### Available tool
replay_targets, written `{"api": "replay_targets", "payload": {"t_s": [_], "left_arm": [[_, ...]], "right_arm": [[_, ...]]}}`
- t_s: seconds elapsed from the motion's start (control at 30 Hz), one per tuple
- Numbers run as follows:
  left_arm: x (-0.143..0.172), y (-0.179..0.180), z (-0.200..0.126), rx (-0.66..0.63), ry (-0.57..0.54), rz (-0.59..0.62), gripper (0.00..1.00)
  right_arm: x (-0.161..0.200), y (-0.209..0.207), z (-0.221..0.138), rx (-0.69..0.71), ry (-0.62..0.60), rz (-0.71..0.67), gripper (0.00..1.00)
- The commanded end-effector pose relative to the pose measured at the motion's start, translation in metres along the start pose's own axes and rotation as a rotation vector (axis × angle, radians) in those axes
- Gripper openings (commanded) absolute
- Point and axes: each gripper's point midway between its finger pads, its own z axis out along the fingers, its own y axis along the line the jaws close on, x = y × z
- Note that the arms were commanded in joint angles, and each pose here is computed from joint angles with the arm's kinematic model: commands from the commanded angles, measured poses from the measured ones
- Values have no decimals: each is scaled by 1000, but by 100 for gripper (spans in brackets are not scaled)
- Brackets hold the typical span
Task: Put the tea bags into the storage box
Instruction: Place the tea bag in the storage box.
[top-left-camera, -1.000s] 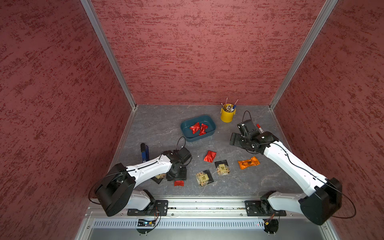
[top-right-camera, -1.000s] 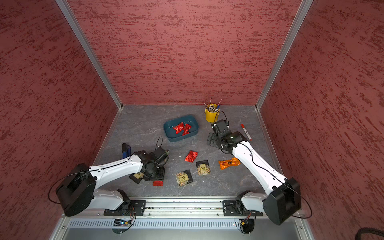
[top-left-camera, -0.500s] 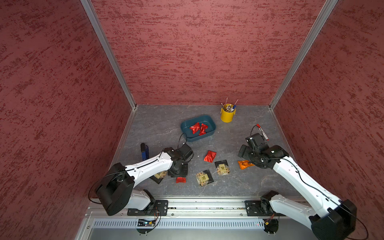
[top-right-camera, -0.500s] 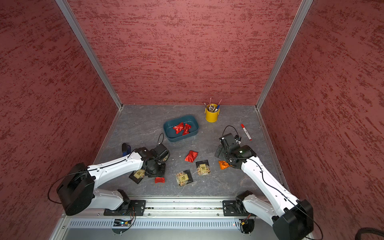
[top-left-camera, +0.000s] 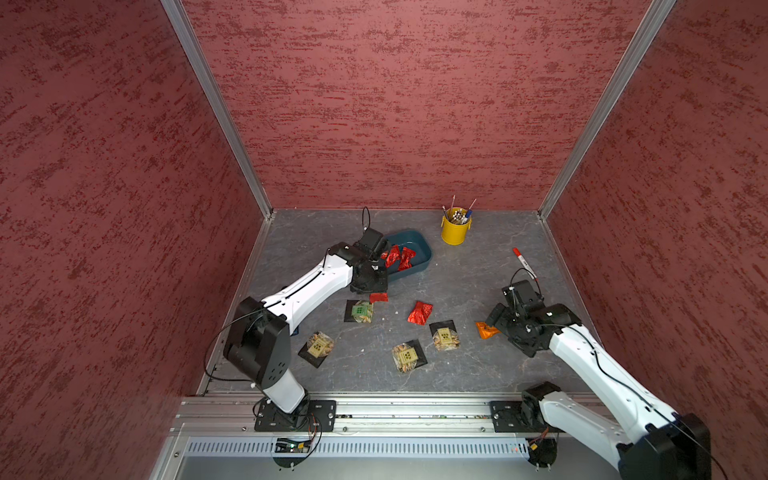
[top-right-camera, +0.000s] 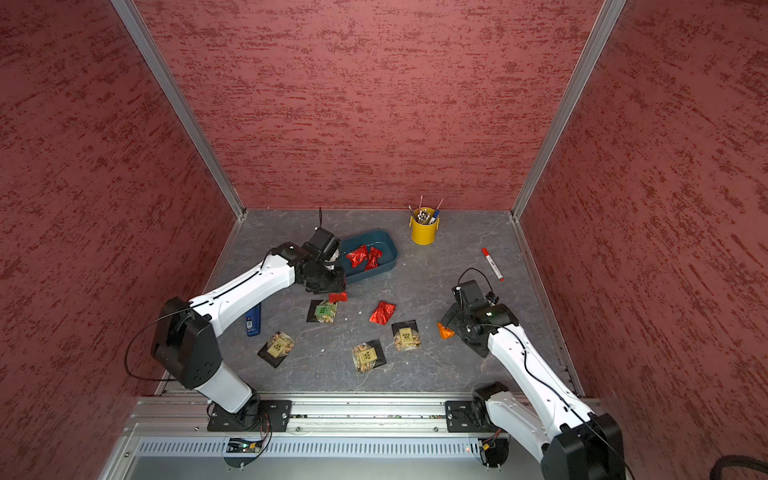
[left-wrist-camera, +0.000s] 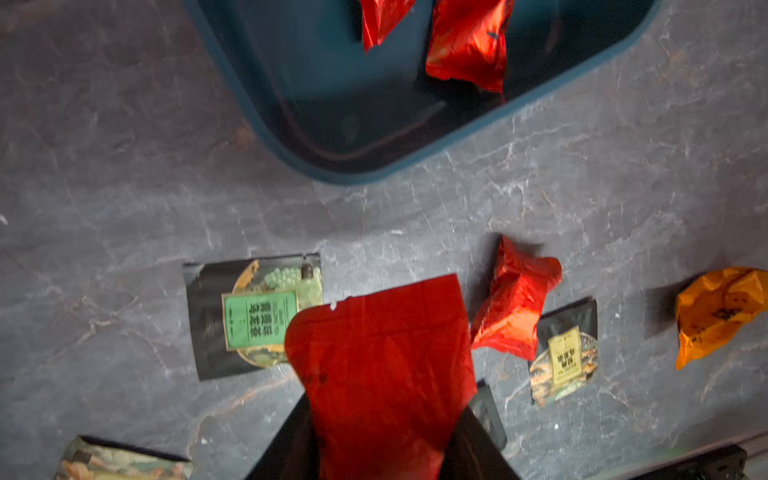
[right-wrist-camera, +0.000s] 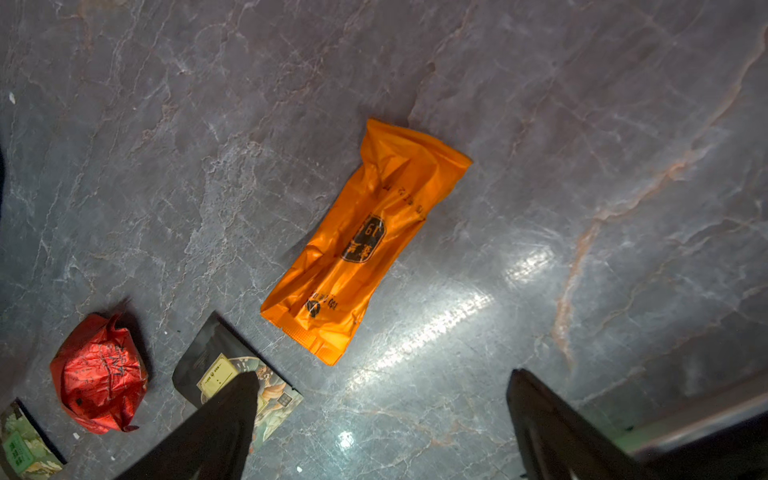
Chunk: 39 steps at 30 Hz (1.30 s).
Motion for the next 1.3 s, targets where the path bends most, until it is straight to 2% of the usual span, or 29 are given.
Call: {"api": "replay_targets", "payload": {"t_s": [0.0,0.2,0.57,1.0,1.07,1.2,1.27], "left_arm": [[-29,-4,4,48,-48,12,44],[-63,-1,15,105,-90,-55,45],[-109,-10,33,154,-138,-69,45],[-129,0,51,121,-159,-67,48],[-129,1,53,125,-155,-68,52],[-129,1,51,129,-148,-68,74],[-129,1,46,132,-155,-65,81]], "right_arm": [[-1,12,2,-69,17,31,98],[-4,16,14,-74,37,52,98],[-8,5,35,-79,69,133,95],[-23,6,54,-77,88,164,89],[-27,8,58,-75,92,167,87],[-33,12,61,-85,88,174,81],[-34,11,61,-79,83,175,79]]}}
